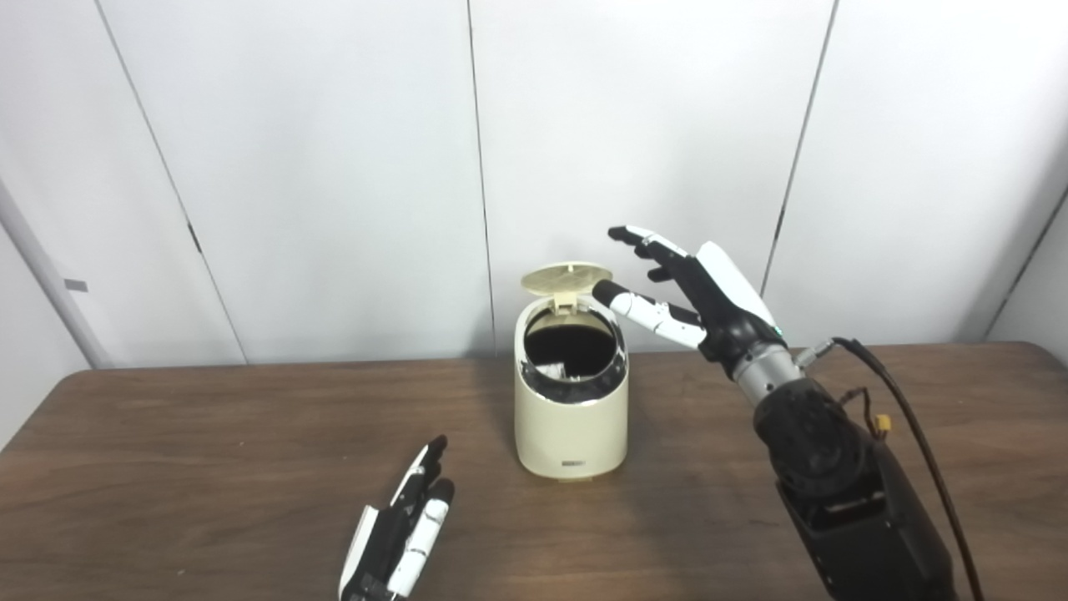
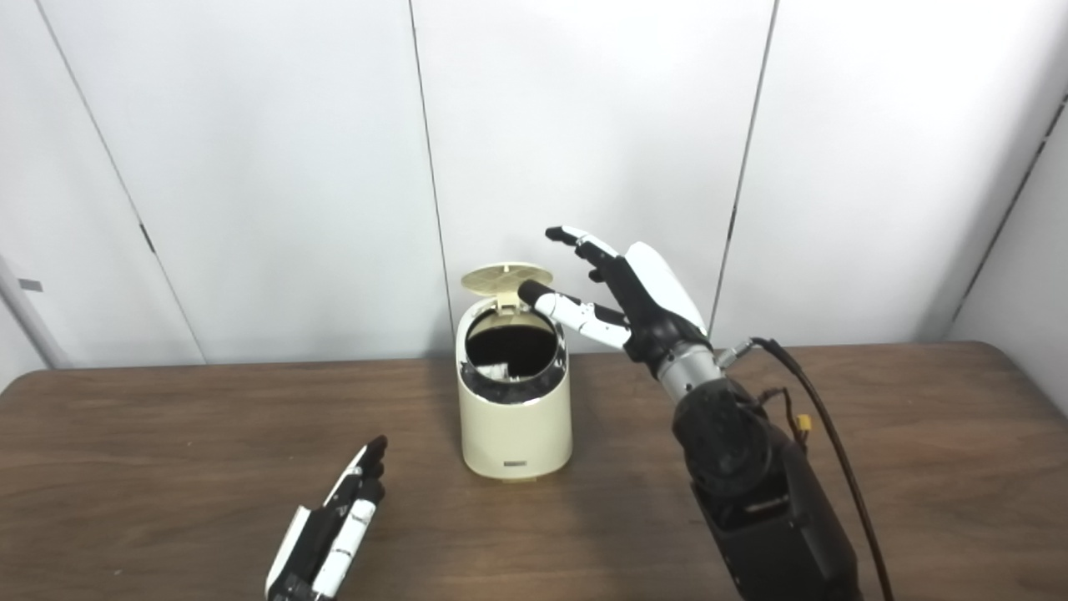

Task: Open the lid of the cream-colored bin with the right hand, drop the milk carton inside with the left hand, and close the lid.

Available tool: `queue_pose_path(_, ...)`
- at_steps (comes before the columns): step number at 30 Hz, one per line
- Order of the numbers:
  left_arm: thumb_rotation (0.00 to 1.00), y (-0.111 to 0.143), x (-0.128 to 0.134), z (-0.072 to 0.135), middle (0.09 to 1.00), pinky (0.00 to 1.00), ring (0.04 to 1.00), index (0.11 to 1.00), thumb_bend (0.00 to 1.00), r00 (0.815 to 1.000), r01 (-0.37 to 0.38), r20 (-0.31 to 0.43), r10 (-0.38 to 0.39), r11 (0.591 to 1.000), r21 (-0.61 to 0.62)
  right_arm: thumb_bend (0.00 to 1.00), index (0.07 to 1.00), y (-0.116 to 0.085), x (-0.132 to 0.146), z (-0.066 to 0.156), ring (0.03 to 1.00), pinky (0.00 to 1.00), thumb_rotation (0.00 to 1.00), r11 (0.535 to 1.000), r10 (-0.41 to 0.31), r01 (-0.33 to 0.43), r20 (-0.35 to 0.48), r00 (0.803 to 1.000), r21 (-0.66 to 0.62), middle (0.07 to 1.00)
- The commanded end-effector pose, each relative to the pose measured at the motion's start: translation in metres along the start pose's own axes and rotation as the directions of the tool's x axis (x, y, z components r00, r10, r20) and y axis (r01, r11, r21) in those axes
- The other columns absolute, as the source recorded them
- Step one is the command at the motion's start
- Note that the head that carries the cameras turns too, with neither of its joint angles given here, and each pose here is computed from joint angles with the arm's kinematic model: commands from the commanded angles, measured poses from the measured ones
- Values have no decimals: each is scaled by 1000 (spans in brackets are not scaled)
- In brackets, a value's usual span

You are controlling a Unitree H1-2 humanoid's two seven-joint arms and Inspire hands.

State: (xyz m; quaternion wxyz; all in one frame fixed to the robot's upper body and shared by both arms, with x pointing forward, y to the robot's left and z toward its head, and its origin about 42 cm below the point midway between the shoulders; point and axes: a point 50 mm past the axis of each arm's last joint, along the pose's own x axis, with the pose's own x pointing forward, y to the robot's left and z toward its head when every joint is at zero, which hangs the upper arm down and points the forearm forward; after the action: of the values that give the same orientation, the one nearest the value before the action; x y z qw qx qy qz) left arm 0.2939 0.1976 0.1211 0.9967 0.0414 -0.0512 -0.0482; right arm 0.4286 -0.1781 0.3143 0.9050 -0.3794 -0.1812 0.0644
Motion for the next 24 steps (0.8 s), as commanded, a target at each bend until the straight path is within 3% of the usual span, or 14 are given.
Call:
queue_pose_path(1,854,-1,4,6,999,1000,1000,1000,585,1000,-8,25,8,1000,-14,583,843,-16,17,27,908,822,900,998,-43,49,126,991,-45,902)
queue_pose_path(13,872,0,6,6,998,1000,1000,1000,591,1000,-13,22,14,1000,-16,611,862,2,16,35,965,909,943,976,43,-6,164,986,-220,929)
queue_pose_path(24,826,5,6,6,996,1000,1000,1000,585,1000,-23,11,23,1000,-15,568,874,1,-9,40,1000,967,919,951,47,-1,141,989,-308,960)
